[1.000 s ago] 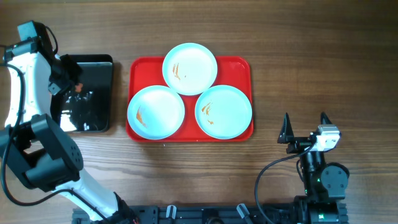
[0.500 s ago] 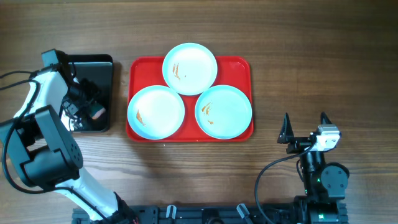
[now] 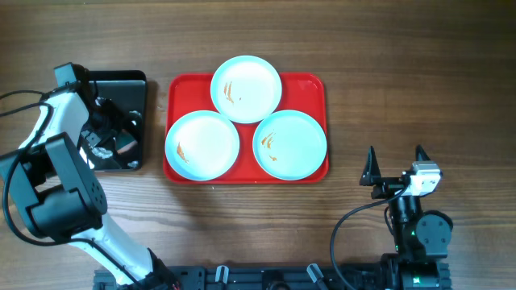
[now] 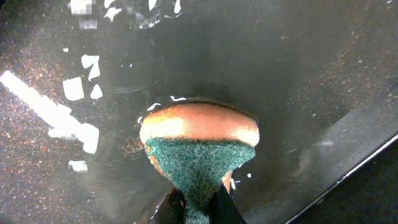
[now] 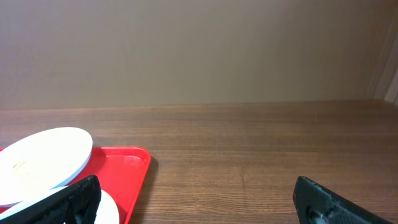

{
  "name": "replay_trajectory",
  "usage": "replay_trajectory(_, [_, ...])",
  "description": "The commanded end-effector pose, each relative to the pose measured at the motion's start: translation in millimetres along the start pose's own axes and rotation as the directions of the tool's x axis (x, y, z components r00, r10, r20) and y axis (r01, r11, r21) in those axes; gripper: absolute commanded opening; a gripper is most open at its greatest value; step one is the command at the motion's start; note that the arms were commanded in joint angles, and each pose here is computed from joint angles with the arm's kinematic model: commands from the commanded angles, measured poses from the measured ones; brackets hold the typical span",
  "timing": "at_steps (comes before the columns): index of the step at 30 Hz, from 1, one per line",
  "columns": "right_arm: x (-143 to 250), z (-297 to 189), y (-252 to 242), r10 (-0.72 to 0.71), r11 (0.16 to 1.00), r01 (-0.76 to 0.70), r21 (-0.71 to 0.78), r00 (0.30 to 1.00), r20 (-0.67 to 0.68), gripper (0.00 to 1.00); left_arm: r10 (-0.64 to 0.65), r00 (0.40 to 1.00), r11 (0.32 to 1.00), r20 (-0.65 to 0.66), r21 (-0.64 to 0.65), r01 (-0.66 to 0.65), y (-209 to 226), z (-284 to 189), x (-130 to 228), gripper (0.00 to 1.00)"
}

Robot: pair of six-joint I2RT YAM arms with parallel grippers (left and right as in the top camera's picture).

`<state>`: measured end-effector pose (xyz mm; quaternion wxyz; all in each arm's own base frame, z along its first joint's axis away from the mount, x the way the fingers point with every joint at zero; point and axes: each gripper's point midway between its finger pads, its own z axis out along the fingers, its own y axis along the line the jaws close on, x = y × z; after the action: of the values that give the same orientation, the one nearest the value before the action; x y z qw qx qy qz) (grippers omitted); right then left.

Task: Clean dirty plates on tray and stack at the side
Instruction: 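Grasp the green-and-yellow sponge with the left gripper and lift it, then reach the right gripper to the rim of the left plate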

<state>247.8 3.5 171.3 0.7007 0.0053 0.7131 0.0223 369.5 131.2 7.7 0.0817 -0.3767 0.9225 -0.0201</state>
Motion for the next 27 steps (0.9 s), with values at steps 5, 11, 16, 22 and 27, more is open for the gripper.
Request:
replay_trajectory(5, [-1,0,1,-0.012,1.0,0.012,-0.008,1.0,0.007,1.0,-0.003,0.986,0.989,0.168,0.148,-0.022,-22,-105,-15,0.04])
replay_trajectory(11, [-10,0,-2,-0.009,1.0,0.009,0.011,0.999,0.041,1.0,0.008,0.987,0.989,0.162,0.144,-0.032,-19,-106,-7,0.04])
replay_trajectory(16, [-15,-9,51,0.475,0.827,-0.481,-0.291,0.875,-0.095,1.0,0.005,0.992,0.988,0.128,0.151,-0.024,-18,-97,0,0.04])
replay_trajectory(22, [-93,-27,52,0.871,0.391,-0.795,-0.463,0.483,-0.094,0.99,0.008,0.99,0.99,0.142,0.136,-0.027,-16,-97,-3,0.04])
replay_trajectory(27, [-172,-25,74,0.572,0.716,-0.531,-0.453,0.818,-0.053,1.0,0.006,0.99,0.991,0.14,0.135,-0.025,-16,-96,-3,0.04])
